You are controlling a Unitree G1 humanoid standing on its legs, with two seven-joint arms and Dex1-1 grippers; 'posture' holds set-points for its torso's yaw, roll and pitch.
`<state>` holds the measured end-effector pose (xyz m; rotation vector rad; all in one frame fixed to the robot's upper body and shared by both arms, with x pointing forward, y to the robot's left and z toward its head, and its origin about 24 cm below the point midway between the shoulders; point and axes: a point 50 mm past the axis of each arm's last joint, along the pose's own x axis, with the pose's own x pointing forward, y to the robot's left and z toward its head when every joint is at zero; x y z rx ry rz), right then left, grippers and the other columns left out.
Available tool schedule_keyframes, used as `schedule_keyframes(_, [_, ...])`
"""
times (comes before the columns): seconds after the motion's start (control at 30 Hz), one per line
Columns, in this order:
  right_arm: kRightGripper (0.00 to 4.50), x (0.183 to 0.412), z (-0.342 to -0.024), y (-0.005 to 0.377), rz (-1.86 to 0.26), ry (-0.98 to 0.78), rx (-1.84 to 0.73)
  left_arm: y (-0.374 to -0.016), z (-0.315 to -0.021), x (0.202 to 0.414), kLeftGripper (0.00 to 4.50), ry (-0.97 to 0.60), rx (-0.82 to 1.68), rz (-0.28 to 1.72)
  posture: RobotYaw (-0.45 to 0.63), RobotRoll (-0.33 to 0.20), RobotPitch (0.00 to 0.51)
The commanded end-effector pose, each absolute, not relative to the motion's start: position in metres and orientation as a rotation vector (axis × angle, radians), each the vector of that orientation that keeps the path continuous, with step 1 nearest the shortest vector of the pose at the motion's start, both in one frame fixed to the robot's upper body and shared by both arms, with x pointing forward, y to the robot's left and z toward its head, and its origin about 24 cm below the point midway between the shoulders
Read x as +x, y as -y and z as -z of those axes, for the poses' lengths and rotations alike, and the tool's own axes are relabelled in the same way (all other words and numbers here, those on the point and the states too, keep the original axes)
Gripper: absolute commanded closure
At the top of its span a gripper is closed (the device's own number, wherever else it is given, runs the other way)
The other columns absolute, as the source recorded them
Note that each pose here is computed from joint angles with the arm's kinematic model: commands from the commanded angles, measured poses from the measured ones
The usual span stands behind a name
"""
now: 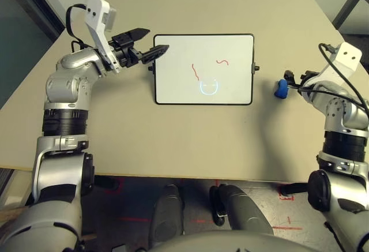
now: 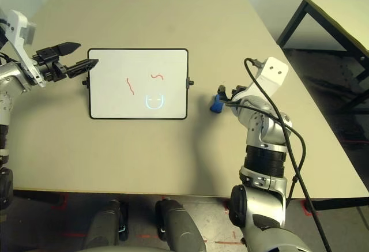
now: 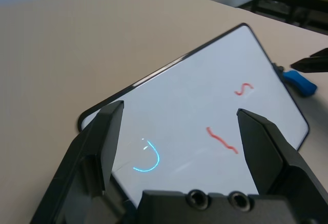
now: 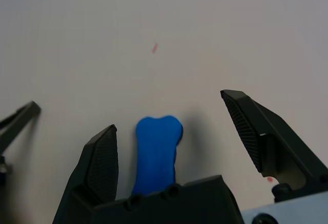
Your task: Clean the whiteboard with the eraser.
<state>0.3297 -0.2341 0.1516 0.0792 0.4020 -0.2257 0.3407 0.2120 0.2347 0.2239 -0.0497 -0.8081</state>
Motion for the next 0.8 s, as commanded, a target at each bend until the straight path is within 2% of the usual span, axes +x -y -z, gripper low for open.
schedule_keyframes(0.03, [0.02, 0.327, -0.148, 0.232, 0.232, -0.427, 0.073, -0.197, -0.239, 0.337, 0.00, 0.044, 0.243, 0.870, -0.05, 0.000, 0.101])
schedule_keyframes(0.23, [0.02, 0.328, -0.142, 0.222, 0.207, -0.460, 0.038, -0.174, -0.235, 0.328, 0.00, -0.015, 0.261, 0.977, -0.04, 0.000, 0.110])
schedule_keyframes(0.8, [0.02, 0.330, -0.125, 0.216, 0.179, -0.536, -0.101, -0.174, -0.215, 0.325, 0.00, -0.089, 0.237, 0.981, 0.00, 0.000, 0.137])
